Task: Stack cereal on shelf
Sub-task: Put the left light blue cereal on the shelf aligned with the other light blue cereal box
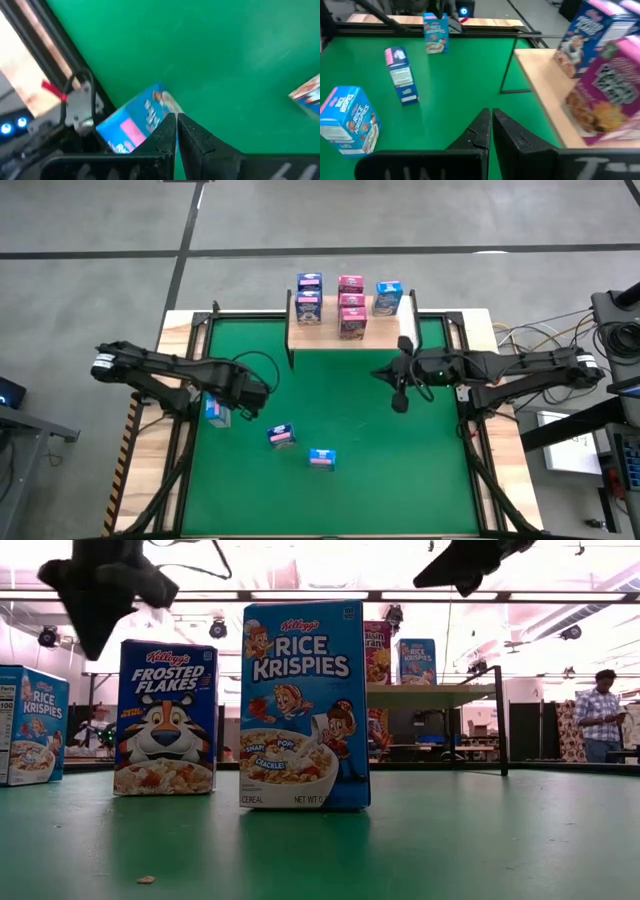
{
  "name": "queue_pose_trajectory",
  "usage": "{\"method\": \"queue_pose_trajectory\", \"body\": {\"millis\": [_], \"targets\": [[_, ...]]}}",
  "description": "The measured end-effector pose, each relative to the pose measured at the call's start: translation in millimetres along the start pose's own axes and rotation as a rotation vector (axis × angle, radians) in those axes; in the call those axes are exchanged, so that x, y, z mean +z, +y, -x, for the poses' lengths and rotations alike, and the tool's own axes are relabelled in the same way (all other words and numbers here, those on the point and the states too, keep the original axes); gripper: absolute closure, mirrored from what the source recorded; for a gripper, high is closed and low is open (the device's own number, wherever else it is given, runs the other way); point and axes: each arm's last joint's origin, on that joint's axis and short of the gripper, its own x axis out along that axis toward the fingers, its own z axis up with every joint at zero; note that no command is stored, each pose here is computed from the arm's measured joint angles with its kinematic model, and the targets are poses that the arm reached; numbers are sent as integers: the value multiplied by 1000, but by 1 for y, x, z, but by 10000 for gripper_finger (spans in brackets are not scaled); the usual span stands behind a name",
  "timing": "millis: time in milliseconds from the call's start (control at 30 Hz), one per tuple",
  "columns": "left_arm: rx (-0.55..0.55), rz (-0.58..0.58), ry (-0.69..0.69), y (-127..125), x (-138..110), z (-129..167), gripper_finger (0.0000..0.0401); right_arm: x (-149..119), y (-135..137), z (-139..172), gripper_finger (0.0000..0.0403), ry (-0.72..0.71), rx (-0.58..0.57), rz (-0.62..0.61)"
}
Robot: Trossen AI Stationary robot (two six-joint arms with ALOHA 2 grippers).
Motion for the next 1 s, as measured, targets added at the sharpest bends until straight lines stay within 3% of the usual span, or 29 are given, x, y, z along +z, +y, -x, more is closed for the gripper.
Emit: {"method": "queue_pose_trajectory", "body": {"millis": [133, 267, 533, 767, 1000], "targets": [[5, 61, 44, 6, -5, -6, 400, -16, 4, -8, 394, 19, 8, 31], [-5, 125, 6, 17, -9, -5, 376, -13, 3, -6, 394, 1, 3, 58], [-11, 231, -17, 31, -15, -9, 255, -12, 2, -4, 394, -8, 4, 74], [-2, 257, -15, 33, -17, -11, 161, -13, 2, -4, 394, -4, 4, 83], [37, 303, -12, 33, -27, -15, 146, -14, 2, -4, 394, 9, 5, 89]]}}
